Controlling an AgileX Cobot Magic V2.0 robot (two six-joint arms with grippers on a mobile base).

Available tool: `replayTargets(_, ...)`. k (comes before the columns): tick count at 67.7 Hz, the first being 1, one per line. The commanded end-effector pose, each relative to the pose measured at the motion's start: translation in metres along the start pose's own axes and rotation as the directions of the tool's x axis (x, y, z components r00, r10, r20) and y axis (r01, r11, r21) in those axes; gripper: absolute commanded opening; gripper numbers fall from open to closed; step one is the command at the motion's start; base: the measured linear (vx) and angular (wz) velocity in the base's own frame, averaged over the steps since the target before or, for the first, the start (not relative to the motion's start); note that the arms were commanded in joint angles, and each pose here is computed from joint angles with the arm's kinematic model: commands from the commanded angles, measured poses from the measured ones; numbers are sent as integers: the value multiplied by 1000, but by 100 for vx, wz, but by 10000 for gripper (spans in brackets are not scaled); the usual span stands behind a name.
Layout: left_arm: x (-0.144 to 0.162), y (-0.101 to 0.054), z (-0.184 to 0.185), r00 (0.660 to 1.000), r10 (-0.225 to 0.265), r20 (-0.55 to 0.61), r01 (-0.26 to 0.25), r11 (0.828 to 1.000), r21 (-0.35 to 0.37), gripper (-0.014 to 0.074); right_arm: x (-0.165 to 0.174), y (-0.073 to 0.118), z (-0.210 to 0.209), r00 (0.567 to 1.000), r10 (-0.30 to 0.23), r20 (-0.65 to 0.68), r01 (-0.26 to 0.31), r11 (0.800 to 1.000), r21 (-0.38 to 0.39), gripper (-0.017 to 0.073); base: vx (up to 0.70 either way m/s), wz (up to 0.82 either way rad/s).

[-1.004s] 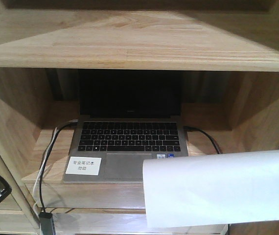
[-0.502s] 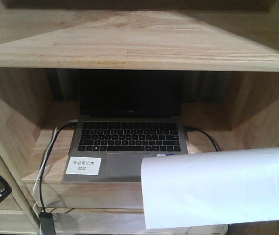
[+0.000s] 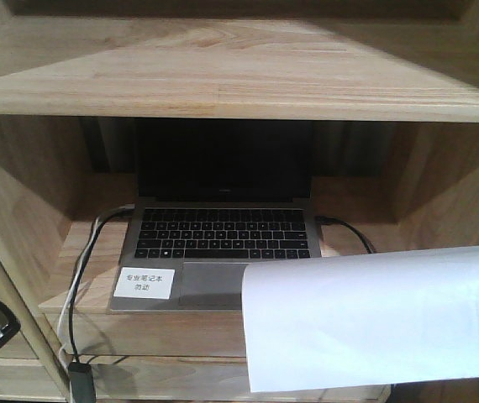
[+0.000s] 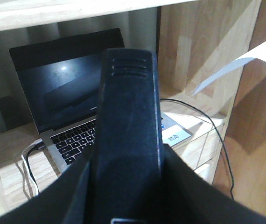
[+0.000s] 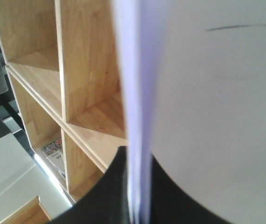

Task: Grab stapler and paper to desk for stapling
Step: 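Lift the held paper clear of the shelf with the right gripper, then drive the base away from the shelf, turning toward the wooden desk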

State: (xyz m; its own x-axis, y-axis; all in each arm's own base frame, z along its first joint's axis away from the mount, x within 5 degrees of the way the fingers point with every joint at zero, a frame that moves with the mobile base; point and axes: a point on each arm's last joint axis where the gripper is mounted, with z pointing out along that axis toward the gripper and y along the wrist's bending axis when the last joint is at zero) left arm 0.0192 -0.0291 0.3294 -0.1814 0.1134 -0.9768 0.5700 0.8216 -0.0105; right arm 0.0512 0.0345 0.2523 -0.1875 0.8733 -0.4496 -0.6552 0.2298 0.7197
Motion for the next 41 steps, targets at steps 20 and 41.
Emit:
replayTargets(20,-19,1,-3,990,-22,138,24,1000,-12,-6,0,3,0,1000,-10,9,10,999,-41,-3,-8,-3)
replayTargets(41,-19,1,-3,990,-22,138,24,1000,-12,-6,0,3,0,1000,-10,9,10,999,-40,-3,-17,-2)
